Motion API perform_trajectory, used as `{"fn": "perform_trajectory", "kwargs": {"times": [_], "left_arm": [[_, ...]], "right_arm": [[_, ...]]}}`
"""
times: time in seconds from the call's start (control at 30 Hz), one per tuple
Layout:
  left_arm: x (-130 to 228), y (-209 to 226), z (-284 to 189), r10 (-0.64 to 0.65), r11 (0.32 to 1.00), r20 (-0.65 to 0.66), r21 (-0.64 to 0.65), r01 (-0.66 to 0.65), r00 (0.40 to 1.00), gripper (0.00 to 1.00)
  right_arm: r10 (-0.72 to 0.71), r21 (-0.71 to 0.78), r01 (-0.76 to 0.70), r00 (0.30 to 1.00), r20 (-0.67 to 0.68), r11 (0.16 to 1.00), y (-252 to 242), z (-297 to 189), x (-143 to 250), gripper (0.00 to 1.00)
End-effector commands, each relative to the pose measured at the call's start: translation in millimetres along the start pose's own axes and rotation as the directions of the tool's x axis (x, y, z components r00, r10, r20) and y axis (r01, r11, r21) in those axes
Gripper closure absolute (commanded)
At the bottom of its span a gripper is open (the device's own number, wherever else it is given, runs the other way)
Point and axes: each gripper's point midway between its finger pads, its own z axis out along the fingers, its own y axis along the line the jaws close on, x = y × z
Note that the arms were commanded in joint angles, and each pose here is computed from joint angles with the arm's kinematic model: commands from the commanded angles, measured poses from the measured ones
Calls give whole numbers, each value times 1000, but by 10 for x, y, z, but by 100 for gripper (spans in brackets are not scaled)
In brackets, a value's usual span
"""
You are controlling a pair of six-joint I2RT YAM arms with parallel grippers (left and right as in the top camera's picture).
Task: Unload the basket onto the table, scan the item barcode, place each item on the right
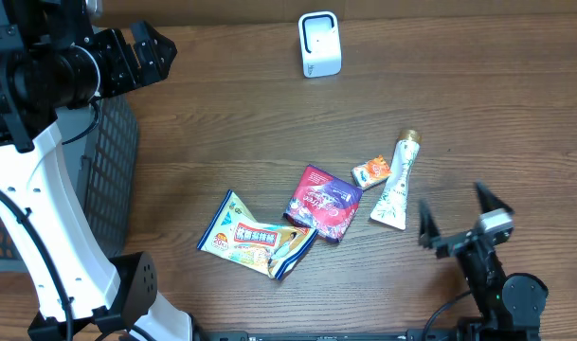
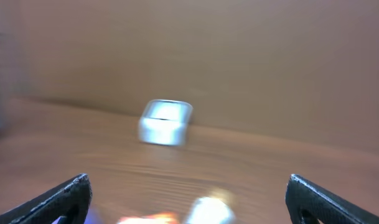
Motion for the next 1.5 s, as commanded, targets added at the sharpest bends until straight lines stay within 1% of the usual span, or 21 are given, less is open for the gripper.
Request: {"fn": "perform_trajectory", "kwargs": {"times": [0.0,0.07,0.13,0.2,0.33,0.4,0.5,0.53,0.6,0.67,0.77,0.8,0.9,0.93,1.0,1.03,1.07,1.2,1.27,1.4,1.47], "left_arm": [[-10,-23,-49,10,1000,13,11,-10,1000,0],[-9,-23,-49,10,1000,13,11,-10,1000,0],[-10,-23,-49,10,1000,13,11,-10,1000,0],[-10,-23,-49,10,1000,13,11,-10,1000,0],[-9,-23,-49,10,1000,13,11,-10,1000,0],[-10,-23,-49,10,1000,13,11,-10,1000,0],[-10,-23,-49,10,1000,13,11,-10,1000,0],[-10,-23,-49,10,1000,13,11,-10,1000,0],[-9,-23,-49,10,1000,13,11,-10,1000,0],[-9,-23,-49,10,1000,13,11,-10,1000,0],[-9,-23,-49,10,1000,13,11,-10,1000,0],[-10,-23,-49,10,1000,13,11,-10,1000,0],[-10,-23,-49,10,1000,13,11,-10,1000,0],[-10,-23,-49,10,1000,13,11,-10,1000,0],[-10,-23,-49,10,1000,13,11,-10,1000,0],[-10,-23,-49,10,1000,13,11,-10,1000,0],[-9,-23,-49,10,1000,13,11,-10,1000,0],[-10,-23,-49,10,1000,13,11,-10,1000,0],[-9,-23,-49,10,1000,13,11,-10,1000,0],[-10,-23,-49,10,1000,13,11,-10,1000,0],[-10,-23,-49,10,1000,13,11,-10,1000,0]], "right_arm": [[-55,-589,132,988,147,797,1042,-366,-250,0],[-123,-635,295,945,302,714,1208,-541,-467,0],[-143,-593,371,907,396,715,1216,-596,-666,0],[-131,-479,405,852,506,779,1125,-641,-1034,0],[-113,-336,341,830,546,878,894,-616,-1524,0],[-108,-291,266,880,463,919,745,-501,-1752,0],[-78,-259,141,968,239,956,536,-253,-1991,0],[-24,-252,46,996,89,967,423,-92,-2068,0],[77,-244,-104,990,-119,964,327,92,-2064,0],[142,-266,-207,959,-244,941,344,184,-2018,0],[270,-382,-456,852,-448,804,608,201,-1919,0],[312,-414,-554,795,-520,723,713,177,-1880,0],[338,-419,-630,739,-582,654,694,317,-1754,0],[357,-371,-645,716,-601,669,607,422,-1651,0],[489,-122,-711,586,-646,692,320,645,-1343,0],[573,32,-726,514,-639,687,150,721,-1177,5],[688,263,-709,414,-597,655,-119,789,-891,9],[766,581,-512,301,-568,632,-487,802,-158,9],[760,629,-447,223,-610,636,-443,861,200,0],[721,650,-381,69,-689,657,-216,959,789,0],[713,657,-363,31,-700,661,-171,958,928,0]]}}
